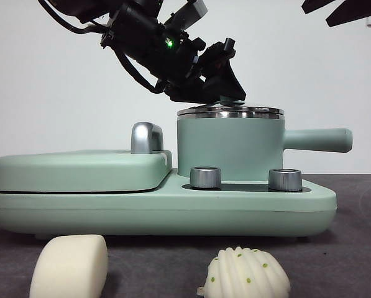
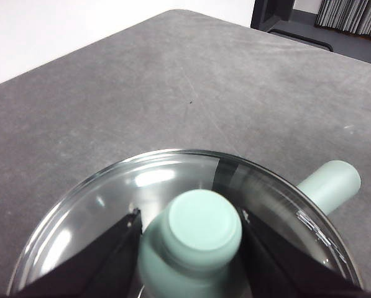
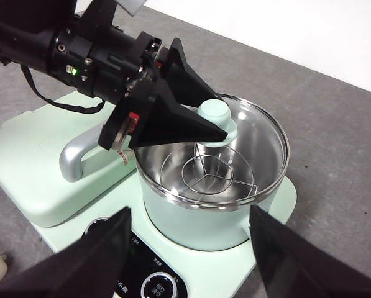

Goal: Put the buns in a small steamer

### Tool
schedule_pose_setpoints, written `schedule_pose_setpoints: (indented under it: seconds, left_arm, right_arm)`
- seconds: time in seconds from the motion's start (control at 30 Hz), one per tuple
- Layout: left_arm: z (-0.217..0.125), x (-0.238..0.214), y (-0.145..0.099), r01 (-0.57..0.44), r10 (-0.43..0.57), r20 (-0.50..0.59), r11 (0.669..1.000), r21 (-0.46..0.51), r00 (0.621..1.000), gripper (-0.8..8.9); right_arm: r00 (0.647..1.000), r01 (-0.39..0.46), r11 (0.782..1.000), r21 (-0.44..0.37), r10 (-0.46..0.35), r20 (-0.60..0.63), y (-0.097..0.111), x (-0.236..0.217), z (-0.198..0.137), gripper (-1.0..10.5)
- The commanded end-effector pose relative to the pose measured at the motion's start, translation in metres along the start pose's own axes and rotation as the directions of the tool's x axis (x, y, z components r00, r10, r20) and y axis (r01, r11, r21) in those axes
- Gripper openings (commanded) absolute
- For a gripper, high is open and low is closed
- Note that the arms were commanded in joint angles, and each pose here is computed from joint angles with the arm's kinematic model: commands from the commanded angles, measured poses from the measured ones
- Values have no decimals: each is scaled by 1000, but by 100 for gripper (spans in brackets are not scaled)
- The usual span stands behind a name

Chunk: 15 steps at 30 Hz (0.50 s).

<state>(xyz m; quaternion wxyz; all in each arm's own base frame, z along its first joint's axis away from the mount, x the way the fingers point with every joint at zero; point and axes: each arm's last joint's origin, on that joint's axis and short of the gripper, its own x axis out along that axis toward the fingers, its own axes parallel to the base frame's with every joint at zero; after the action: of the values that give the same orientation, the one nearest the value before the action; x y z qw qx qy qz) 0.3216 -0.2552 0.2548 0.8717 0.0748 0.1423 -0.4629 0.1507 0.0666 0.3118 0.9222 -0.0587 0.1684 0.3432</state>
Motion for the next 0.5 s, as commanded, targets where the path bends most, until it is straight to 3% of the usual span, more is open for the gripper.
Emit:
schedule_pose_setpoints:
  seconds: [0.03,0.13,0.5]
  left_arm:
    - [5,5,-2,5,-5,18,1000,20,1000,133]
    - [5,5,-3,6,-6,18,1000,21,1000,13]
    - [14,-2,-4,-6,4,43,1000,31,999,8]
  right_arm:
    - [1000,0,1000,10,0,14,1,-1,5,303]
    - [1000,0,1000,11,0,11,1,-1,4,303]
    - [1000,15,1000,11,-15,7,0,-1,4,303]
